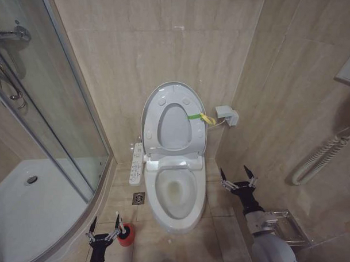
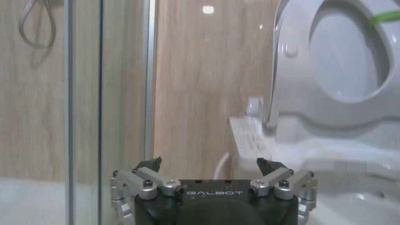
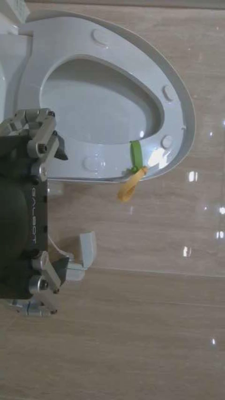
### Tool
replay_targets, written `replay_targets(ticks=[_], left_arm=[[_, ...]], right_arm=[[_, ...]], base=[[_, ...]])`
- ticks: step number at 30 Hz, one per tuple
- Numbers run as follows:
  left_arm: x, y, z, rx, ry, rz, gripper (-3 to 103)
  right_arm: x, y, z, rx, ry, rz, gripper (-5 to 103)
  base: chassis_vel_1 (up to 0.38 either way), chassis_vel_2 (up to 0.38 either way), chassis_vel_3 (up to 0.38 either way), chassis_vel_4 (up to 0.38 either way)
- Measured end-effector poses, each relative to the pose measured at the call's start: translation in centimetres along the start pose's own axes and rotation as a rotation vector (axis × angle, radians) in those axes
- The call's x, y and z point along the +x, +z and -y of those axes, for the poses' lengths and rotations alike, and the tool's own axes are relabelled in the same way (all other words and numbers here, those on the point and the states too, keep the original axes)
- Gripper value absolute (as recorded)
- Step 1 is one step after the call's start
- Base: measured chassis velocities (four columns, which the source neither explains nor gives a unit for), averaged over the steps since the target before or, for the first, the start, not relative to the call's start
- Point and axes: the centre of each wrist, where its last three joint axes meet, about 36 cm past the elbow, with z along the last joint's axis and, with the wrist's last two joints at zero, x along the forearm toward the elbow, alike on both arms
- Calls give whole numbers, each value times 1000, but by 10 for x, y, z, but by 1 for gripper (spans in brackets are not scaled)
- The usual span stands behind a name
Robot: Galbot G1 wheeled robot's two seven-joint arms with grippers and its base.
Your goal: Open the toilet lid, clean the toilet bowl with a toilet brush, close the toilet lid, and flush.
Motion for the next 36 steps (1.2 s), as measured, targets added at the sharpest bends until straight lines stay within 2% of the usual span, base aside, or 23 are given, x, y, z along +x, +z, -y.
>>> replay_targets(ticks=[3,4,7,8,9,10,11,12,15,20,24,32,33,36], left_arm=[[-2,-42,13,-19,-29,-2,97],[-2,-42,13,-19,-29,-2,97],[-1,-89,32,-28,-50,-23,97],[-1,-89,32,-28,-50,-23,97],[-1,-104,39,-29,-52,-29,97],[0,-121,47,-26,-56,-45,97],[3,-133,53,-22,-62,-70,93],[3,-133,53,-22,-62,-70,93],[9,-156,63,-20,-69,-124,93],[16,-168,66,-34,-72,-136,89],[22,-178,69,-93,-102,-119,89],[31,-200,81,-87,-103,-108,89],[30,-201,82,-86,-97,-103,95],[29,-204,82,-97,-84,-84,95]], right_arm=[[0,0,0,0,0,0,100],[0,0,0,0,0,0,100],[0,0,0,0,0,0,100],[0,0,0,0,0,0,100],[0,0,0,0,0,0,100],[0,0,0,0,0,0,100],[0,0,0,0,0,0,100],[0,0,0,0,0,0,100],[0,0,0,0,0,0,100],[0,0,0,0,0,0,100],[0,0,0,0,0,0,100],[0,0,0,0,0,0,100],[0,0,0,0,0,0,100],[0,0,0,0,0,0,100]], base=[[0,0,0,0],[0,0,0,0],[0,0,0,0],[0,0,0,0],[0,0,0,0],[0,0,0,0],[0,0,0,0],[0,0,0,0],[0,0,0,0],[0,0,0,0],[0,0,0,0],[0,0,0,0],[0,0,0,0],[0,0,0,0]])
